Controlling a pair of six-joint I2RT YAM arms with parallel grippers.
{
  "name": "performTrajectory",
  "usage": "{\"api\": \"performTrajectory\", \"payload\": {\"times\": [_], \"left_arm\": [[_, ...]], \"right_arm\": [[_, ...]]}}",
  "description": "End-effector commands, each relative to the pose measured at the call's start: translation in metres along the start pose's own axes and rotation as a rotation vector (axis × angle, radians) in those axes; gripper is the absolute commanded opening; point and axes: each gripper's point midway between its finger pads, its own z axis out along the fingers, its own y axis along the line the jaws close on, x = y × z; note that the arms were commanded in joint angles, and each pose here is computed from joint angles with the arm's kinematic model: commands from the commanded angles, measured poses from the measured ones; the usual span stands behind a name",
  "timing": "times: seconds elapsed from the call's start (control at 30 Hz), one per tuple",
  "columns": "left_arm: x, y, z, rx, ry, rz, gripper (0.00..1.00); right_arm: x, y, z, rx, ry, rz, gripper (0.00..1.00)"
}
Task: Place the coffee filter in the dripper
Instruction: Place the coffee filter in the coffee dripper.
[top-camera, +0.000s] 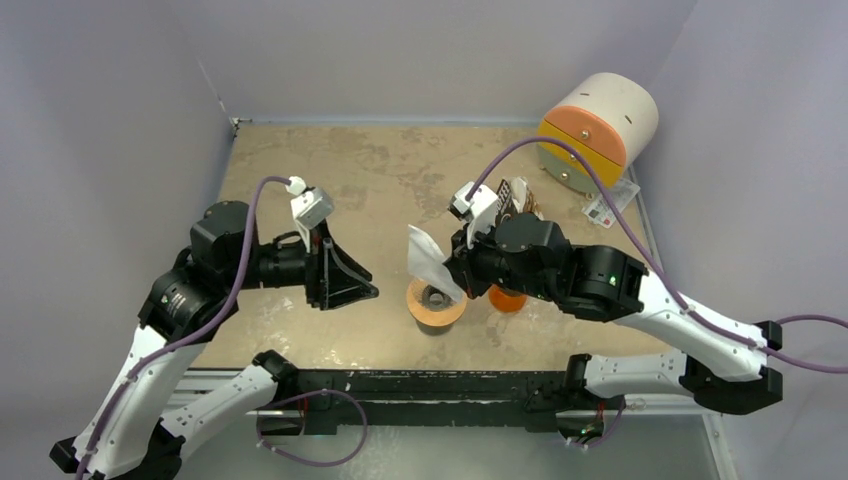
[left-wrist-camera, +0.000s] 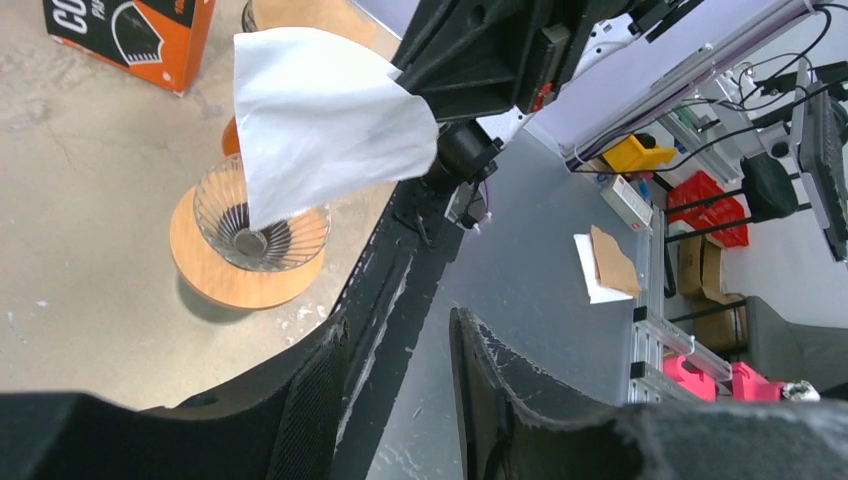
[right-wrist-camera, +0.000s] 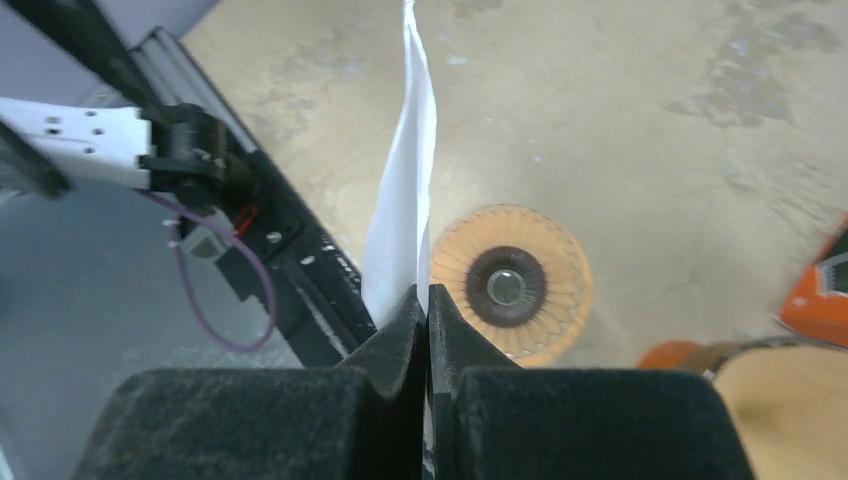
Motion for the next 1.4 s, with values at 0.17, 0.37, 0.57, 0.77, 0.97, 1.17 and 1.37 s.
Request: {"api": "performTrajectory", "payload": {"times": [0.17, 0.37, 0.57, 0.77, 0.97, 1.17, 1.37], "left_arm": [[-0.047, -0.020, 0.003, 0.038, -0.116, -0.098, 0.34], [-0.080, -0.021, 0.021, 0.091, -0.186, -0.214, 0.07], [-0.093, -0.012, 0.035, 0.108, -0.233, -0.304, 0.00], [-0.093, 0.000, 0.048, 0.108, -0.244, -0.384, 0.00], [-0.090, 0.003, 0.061, 0.093, -0.239, -0.423, 0.00], [-0.077, 0.008, 0.074, 0.030, -0.205, -0.452, 0.00], [-0.061, 0.019, 0.080, -0.042, -0.179, -0.467, 0.00]], "right_arm": [[0.002, -0.035, -0.014, 0.219, 0.158, -0.114, 0.00], [0.008, -0.041, -0.005, 0.267, 0.204, -0.121, 0.00], [0.003, -0.038, 0.008, 0.306, 0.140, -0.148, 0.00], [-0.011, -0.032, 0.013, 0.402, 0.049, -0.206, 0.00], [-0.024, -0.032, 0.014, 0.499, -0.015, -0.258, 0.00], [-0.031, -0.035, 0.012, 0.563, -0.055, -0.263, 0.00], [-0.036, -0.034, 0.010, 0.567, -0.093, -0.234, 0.00]]}}
